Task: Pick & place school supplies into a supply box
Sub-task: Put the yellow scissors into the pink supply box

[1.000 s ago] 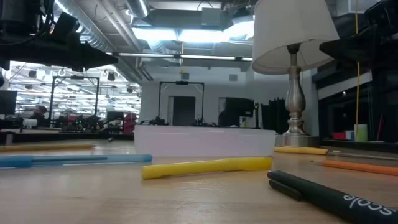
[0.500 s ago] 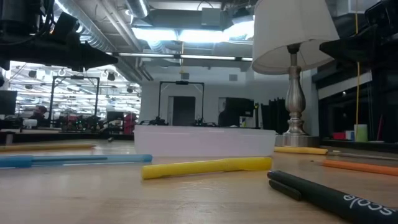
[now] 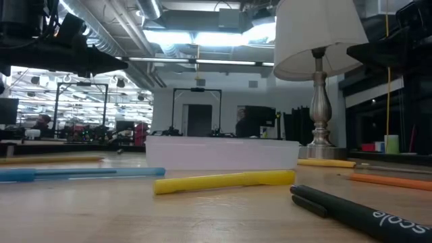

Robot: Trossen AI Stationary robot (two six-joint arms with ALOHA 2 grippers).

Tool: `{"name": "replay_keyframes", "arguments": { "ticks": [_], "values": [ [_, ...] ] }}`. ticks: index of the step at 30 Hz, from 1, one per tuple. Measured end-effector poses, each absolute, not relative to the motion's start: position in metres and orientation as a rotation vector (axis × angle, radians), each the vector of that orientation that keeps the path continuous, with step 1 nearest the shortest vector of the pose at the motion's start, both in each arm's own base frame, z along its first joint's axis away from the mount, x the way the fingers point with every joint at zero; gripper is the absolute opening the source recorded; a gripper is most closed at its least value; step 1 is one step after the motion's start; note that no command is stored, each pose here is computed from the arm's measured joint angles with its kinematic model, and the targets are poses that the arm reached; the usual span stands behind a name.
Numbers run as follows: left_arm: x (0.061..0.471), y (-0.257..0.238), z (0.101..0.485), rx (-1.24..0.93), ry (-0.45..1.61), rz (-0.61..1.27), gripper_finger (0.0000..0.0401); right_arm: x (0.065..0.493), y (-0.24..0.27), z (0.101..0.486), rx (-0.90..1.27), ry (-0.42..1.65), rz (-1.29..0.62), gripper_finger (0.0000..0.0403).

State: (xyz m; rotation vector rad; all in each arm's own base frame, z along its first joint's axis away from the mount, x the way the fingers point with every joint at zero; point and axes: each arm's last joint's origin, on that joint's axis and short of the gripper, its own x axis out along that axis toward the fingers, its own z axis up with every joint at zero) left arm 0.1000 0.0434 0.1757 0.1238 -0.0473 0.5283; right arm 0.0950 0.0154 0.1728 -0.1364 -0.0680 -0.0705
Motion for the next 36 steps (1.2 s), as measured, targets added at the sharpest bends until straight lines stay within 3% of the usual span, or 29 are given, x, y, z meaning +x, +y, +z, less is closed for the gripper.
{"name": "replay_keyframes", "arguments": {
  "ticks": [8,24,36],
  "values": [
    [0.1023,0.0395,0.1739,0.117,-0.039,0.371,0.0003,0.0950,0.0154,0.1728,-0.049,-0.071,-0.069,0.0008],
    [0.1039,0.0402,0.1682,0.095,0.020,0.371,0.0003,0.0943,0.0110,0.1737,-0.057,-0.073,-0.221,0.0003],
    [0.1041,0.0396,0.1679,0.098,0.022,0.349,0.0003,0.0943,0.0109,0.1736,-0.082,-0.068,-0.227,0.0006]
  ]
}}
